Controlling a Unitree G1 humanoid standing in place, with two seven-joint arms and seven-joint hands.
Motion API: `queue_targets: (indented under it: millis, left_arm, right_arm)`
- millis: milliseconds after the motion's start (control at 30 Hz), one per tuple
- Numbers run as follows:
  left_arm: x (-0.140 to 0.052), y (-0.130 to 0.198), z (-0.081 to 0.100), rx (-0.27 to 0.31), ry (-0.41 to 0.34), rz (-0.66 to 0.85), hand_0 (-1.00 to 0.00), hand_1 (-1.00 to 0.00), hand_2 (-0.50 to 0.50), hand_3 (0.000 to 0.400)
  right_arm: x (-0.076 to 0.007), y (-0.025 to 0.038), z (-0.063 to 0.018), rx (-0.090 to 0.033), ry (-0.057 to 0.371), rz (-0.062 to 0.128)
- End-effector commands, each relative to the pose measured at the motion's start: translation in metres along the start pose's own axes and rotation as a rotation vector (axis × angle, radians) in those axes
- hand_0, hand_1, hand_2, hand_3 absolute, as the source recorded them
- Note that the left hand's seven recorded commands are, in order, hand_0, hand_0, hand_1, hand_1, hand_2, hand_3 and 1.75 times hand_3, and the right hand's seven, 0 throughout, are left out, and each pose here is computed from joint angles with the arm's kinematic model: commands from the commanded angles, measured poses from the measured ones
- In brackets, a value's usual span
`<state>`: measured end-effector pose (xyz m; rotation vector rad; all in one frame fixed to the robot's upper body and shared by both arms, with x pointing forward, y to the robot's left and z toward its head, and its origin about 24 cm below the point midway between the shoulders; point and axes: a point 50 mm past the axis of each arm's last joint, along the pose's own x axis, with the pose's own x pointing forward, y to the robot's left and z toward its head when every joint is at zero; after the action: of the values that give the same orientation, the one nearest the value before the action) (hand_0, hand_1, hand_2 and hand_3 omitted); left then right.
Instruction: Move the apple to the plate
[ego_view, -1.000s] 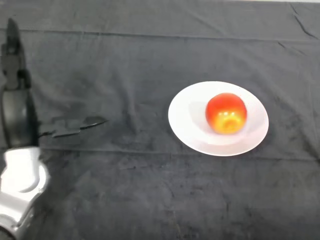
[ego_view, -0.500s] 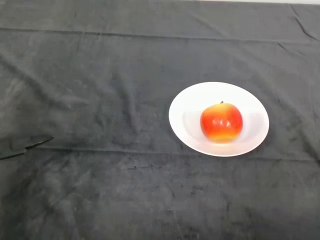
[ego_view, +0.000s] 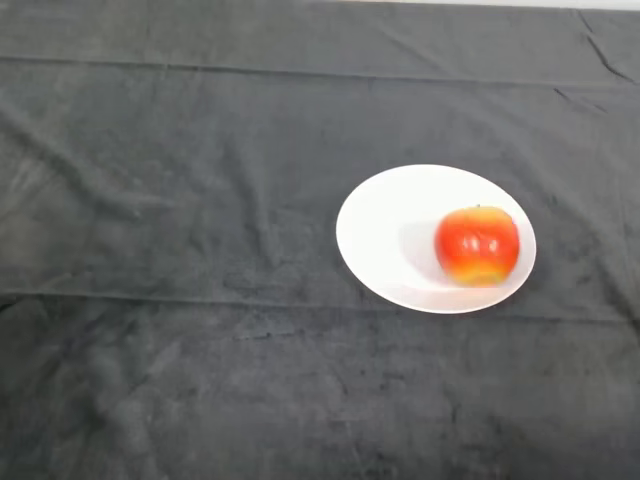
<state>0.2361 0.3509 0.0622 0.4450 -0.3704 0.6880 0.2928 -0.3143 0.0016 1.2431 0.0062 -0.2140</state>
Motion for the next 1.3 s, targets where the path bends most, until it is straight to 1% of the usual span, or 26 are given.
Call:
queue_targets:
  millis: [33,300,767,1300]
  left_arm:
    - [0.0129,0.0129,0.0052,0.018,-0.043,0.066,0.0,0.0,0.0,0.0]
    - [0.0115,0.0126,-0.0004,0.021,-0.017,0.105,0.0,0.0,0.0,0.0]
    - [0.0136,0.0191,-0.0037,0.001,0.002,0.146,0.0,0.0,0.0,0.0]
    - [0.0113,0.0151,-0.0037,-0.015,-0.005,0.146,0.0,0.0,0.0,0.0]
  right_arm:
    - [0.0039,0.0062,0.0052,0.011,-0.013,0.012]
    - [0.0039,0.0062,0.0053,0.012,-0.013,0.012]
    - [0.0039,0.0062,0.0054,0.014,-0.013,0.013]
    - [0.004,0.0062,0.0054,0.015,-0.013,0.013]
